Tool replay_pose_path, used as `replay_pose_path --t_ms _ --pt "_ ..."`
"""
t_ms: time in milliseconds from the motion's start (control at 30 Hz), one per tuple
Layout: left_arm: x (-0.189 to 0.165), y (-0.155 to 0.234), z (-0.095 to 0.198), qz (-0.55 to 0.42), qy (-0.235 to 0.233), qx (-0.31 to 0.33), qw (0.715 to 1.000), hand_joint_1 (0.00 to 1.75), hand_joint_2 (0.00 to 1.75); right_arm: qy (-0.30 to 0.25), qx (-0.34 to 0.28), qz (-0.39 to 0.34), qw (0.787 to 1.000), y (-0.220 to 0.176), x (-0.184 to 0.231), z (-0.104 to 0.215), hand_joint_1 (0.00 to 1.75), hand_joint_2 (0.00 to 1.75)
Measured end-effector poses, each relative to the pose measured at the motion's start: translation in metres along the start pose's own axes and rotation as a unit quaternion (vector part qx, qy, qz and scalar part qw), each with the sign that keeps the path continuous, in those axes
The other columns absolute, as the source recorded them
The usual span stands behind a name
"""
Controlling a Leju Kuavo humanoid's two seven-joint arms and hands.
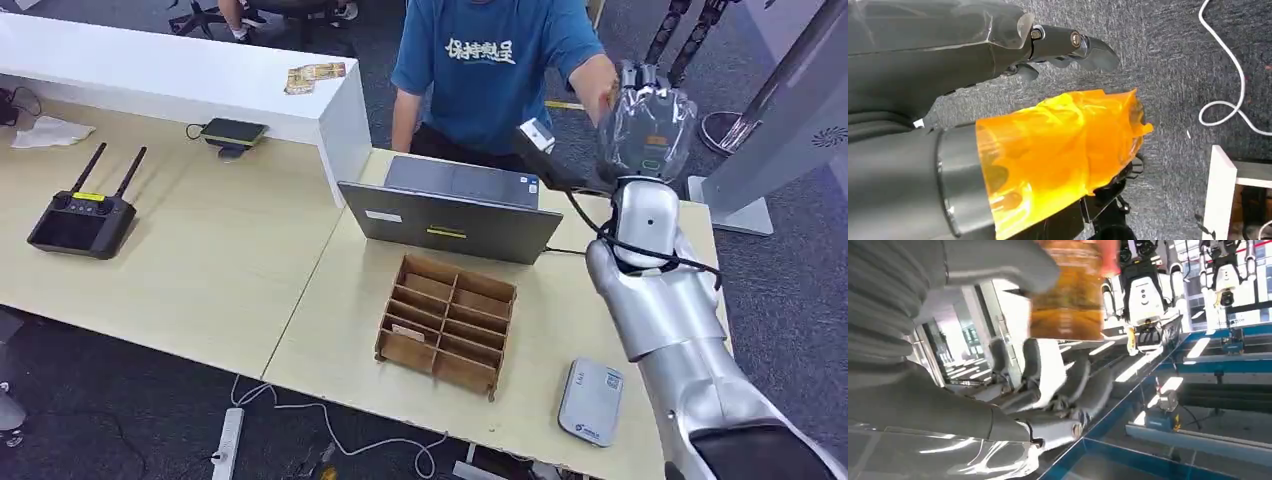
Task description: Pass the card to the sensor for recognition and then transmit it.
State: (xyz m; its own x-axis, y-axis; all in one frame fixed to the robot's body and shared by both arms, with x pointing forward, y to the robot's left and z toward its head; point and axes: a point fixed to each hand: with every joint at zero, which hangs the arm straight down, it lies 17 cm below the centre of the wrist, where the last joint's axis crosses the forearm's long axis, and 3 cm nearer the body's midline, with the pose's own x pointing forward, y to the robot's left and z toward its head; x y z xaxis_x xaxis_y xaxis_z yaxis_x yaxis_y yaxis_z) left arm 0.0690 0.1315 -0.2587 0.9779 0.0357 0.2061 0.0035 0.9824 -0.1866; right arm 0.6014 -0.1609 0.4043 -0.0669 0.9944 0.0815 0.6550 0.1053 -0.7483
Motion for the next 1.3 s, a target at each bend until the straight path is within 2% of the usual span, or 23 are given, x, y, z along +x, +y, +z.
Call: replay_pose_path --t_ms 67,233,333,467,700,833,1033,1300 --pt "-0.007 0.002 0.001 0.001 0.005 0.002 1.0 0.0 0.0 -0.002 0.001 -0.01 1.0 0.001 0.001 0.002 0.0 1.75" --pt "-0.027 0.009 0.006 0.026 0.026 0.006 0.999 0.0 0.0 0.005 0.014 -0.092 0.996 0.009 0.003 0.02 0.0 1.75" --pt "-0.036 0.01 0.009 0.023 0.028 0.009 0.999 0.0 0.0 0.004 0.015 -0.102 0.995 0.01 0.004 0.028 0.0 1.75" --pt "-0.038 0.012 0.011 0.028 0.027 0.013 0.999 0.0 0.0 0.007 0.014 -0.121 0.993 0.009 0.004 0.031 0.0 1.75" --pt "-0.047 0.011 0.021 0.067 0.036 0.022 0.997 0.0 0.0 0.024 0.018 -0.21 0.977 0.01 0.003 0.057 0.0 1.75" --pt "-0.047 0.008 0.027 0.085 0.032 0.026 0.995 0.0 0.0 0.044 0.022 -0.284 0.957 0.012 -0.002 0.078 0.0 1.75" --pt "-0.043 0.005 0.036 0.11 0.02 0.033 0.993 0.0 0.0 0.085 0.028 -0.404 0.91 0.016 -0.013 0.115 0.0 1.75" --pt "-0.045 0.009 0.043 0.131 0.017 0.045 0.99 0.0 0.0 0.13 0.049 -0.457 0.878 0.035 -0.028 0.167 0.0 1.75"
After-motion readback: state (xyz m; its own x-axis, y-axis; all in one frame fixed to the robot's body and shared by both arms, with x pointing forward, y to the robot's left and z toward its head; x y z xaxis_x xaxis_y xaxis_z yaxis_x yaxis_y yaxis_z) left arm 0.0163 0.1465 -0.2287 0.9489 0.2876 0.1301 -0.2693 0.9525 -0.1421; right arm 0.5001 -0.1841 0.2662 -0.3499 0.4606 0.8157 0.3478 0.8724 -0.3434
